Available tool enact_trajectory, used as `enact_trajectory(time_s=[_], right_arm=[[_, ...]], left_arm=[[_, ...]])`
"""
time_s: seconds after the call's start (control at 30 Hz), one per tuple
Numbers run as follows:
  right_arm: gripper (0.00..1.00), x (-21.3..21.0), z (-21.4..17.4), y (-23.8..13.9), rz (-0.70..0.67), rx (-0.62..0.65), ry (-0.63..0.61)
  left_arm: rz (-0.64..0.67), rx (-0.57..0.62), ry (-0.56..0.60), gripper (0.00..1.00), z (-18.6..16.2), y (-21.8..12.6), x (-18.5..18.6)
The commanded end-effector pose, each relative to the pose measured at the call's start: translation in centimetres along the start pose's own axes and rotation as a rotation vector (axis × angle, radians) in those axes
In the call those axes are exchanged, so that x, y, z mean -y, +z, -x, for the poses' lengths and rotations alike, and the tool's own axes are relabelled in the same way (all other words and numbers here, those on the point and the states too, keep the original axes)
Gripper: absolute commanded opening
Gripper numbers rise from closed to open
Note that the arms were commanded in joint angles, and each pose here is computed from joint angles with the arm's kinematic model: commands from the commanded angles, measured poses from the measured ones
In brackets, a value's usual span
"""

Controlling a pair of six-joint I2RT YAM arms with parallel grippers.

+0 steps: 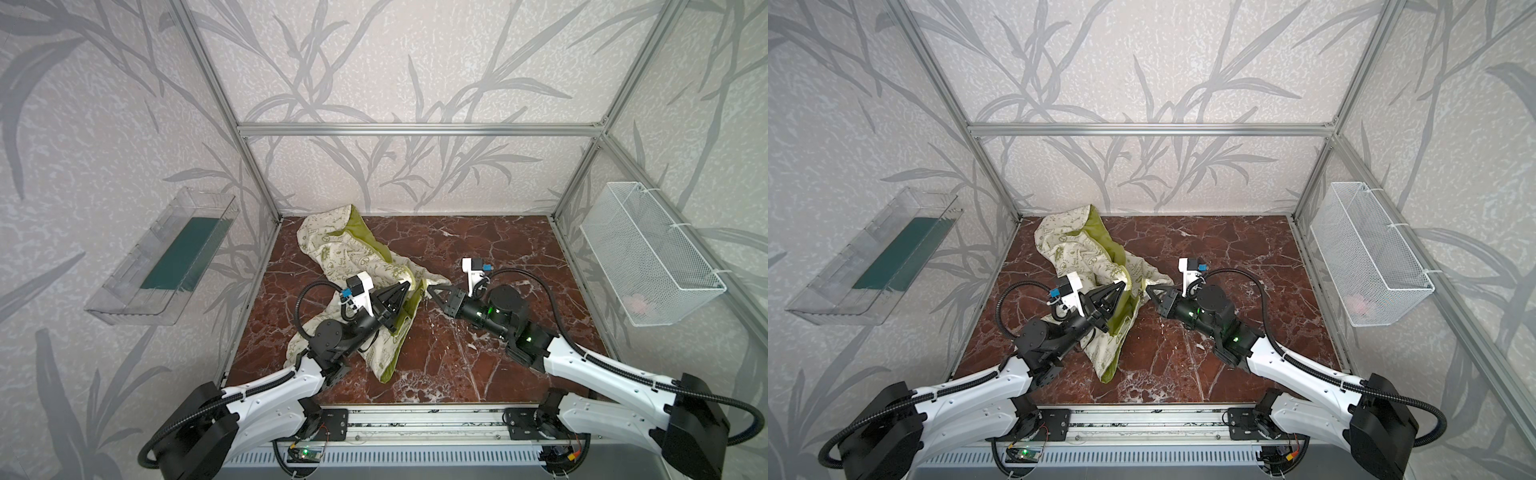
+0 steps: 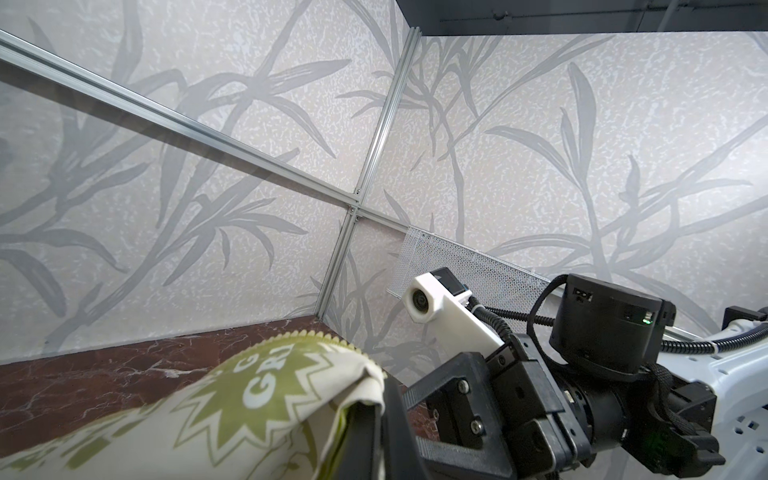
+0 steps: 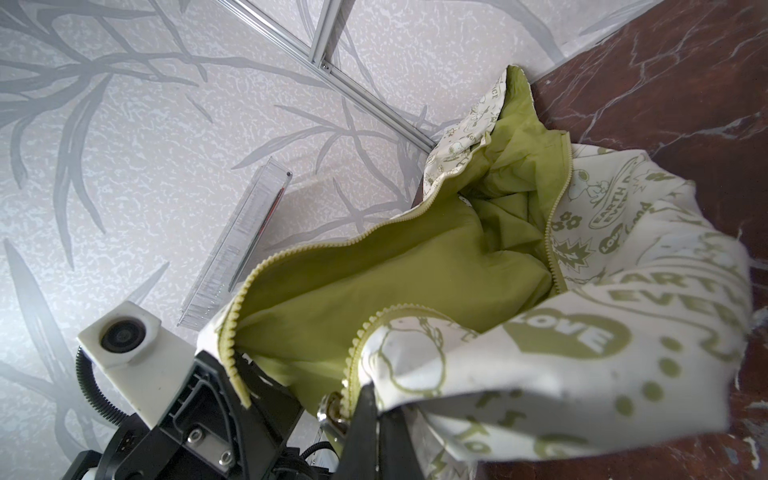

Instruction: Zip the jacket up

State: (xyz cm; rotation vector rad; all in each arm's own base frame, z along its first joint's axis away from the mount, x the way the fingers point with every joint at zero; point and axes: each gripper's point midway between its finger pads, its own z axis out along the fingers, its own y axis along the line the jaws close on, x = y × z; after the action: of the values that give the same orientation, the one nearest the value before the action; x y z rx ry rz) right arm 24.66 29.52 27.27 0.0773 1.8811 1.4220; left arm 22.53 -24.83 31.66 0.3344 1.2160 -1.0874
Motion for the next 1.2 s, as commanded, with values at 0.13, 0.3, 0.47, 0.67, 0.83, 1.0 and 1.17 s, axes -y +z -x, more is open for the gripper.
enact_trajectory(time_s=[0.13, 0.3, 0.47, 0.67, 0.83, 1.0, 1.17], right_arm=[[0.00, -2.1, 2.0, -1.5, 0.063, 0.131, 0.055], [0.00, -2.3, 2.1, -2.5, 0.049, 0.170, 0.065], [0.00, -2.5, 2.1, -2.8, 0.065, 0.172, 0.089], [0.00, -2.8, 2.0, -2.7, 0.073, 0.169, 0.089], [0.00, -3.2, 2.0, -2.7, 0.086, 0.163, 0.097], [0.00, -3.6, 1.9, -2.9, 0.111, 0.154, 0.107], [0.00, -4.1, 1.5, -2.9, 0.158, 0.139, 0.119]], left_arm=[[-0.033, 0.101, 0.171, 0.00, 2.5, 0.2, 2.1], [-0.018, 0.111, 0.225, 0.00, 2.6, 0.2, 2.2], [-0.025, 0.126, 0.255, 0.00, 2.9, 0.5, 2.5], [-0.043, 0.149, 0.270, 0.00, 3.2, 0.8, 3.0], [-0.057, 0.156, 0.277, 0.00, 3.4, 1.1, 3.5], [-0.058, 0.157, 0.279, 0.00, 3.4, 1.2, 3.5], [-0.046, 0.180, 0.244, 0.00, 3.8, 1.0, 3.3]])
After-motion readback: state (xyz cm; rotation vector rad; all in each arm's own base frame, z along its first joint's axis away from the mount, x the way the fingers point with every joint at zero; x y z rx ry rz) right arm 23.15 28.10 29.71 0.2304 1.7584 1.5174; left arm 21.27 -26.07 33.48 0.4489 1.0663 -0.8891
